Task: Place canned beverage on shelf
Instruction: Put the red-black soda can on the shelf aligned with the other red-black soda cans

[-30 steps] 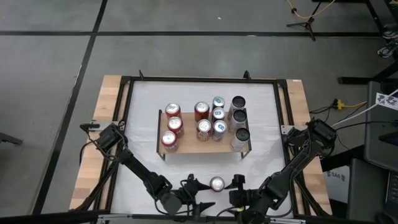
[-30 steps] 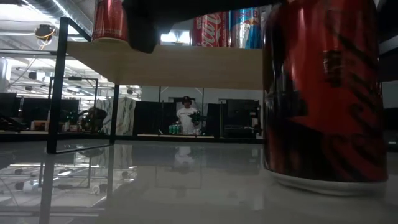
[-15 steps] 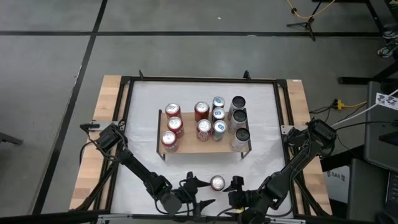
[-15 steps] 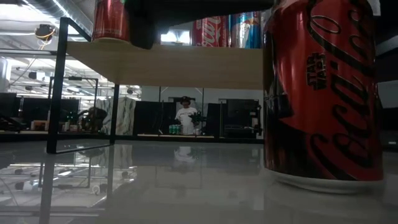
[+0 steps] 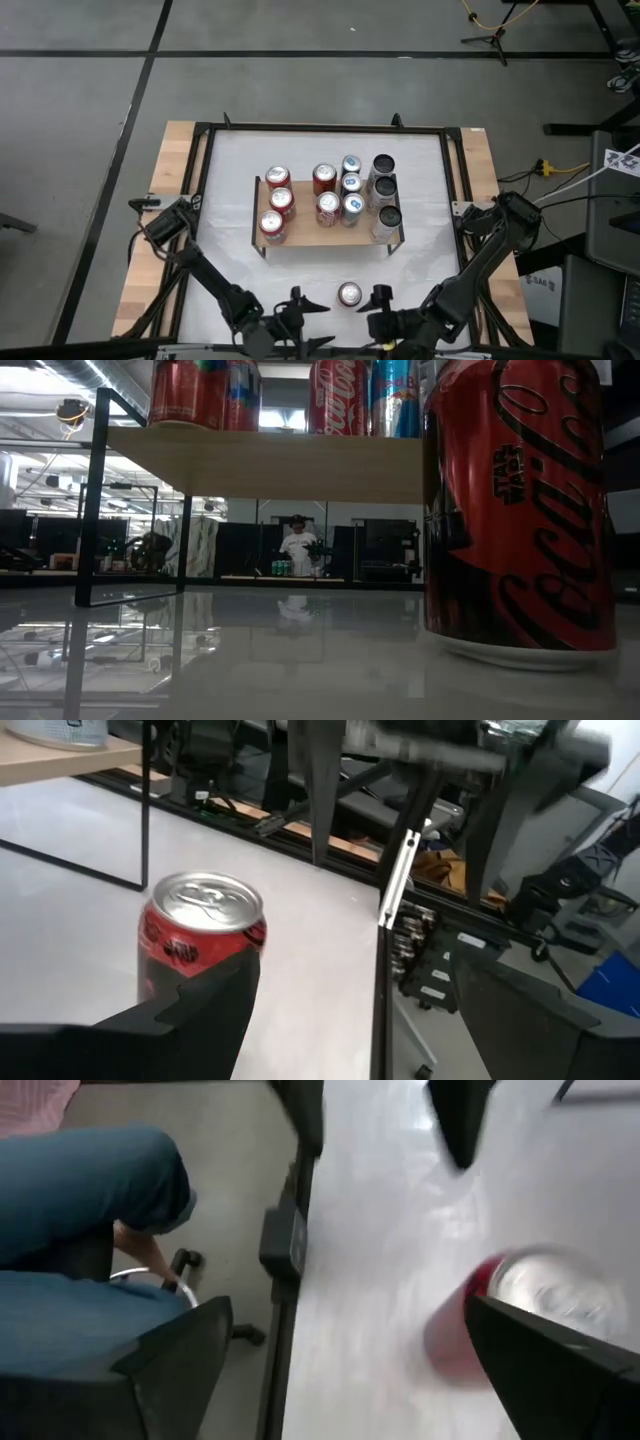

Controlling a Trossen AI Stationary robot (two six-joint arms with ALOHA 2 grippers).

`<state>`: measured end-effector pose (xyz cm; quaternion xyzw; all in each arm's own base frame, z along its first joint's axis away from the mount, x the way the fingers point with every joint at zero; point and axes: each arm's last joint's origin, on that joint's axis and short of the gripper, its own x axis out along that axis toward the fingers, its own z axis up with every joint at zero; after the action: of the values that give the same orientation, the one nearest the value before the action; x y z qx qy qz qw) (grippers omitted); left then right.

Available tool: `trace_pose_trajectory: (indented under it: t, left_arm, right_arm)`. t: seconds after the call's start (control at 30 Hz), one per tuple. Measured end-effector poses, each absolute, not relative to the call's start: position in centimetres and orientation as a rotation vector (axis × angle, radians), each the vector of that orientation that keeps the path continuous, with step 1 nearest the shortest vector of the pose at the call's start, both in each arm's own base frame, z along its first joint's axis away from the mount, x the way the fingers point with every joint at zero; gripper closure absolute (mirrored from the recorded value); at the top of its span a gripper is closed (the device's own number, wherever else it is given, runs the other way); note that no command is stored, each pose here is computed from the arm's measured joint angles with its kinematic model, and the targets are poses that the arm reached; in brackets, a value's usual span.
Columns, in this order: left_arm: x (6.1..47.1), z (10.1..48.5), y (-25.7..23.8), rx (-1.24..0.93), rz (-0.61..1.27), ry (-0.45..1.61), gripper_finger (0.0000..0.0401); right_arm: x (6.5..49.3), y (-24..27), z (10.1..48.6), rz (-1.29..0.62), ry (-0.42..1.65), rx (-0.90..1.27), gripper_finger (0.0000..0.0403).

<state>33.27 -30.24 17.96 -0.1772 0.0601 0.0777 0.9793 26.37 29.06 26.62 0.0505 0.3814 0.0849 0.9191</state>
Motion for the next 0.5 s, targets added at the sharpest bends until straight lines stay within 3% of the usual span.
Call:
trace_pose_trajectory:
  t: [0.23, 0.5]
  left_arm:
    - [32.7, 17.9, -30.8, -0.351, 0.139, 0.128, 0.0081]
    - [32.9, 18.0, -30.6, -0.353, 0.145, 0.126, 0.0081]
  right_arm:
    - [27.0, 28.9, 30.2, 0.141, 0.697, 0.011, 0.0011]
    - [28.7, 26.4, 30.2, 0.085, 0.755, -0.071, 0.0011]
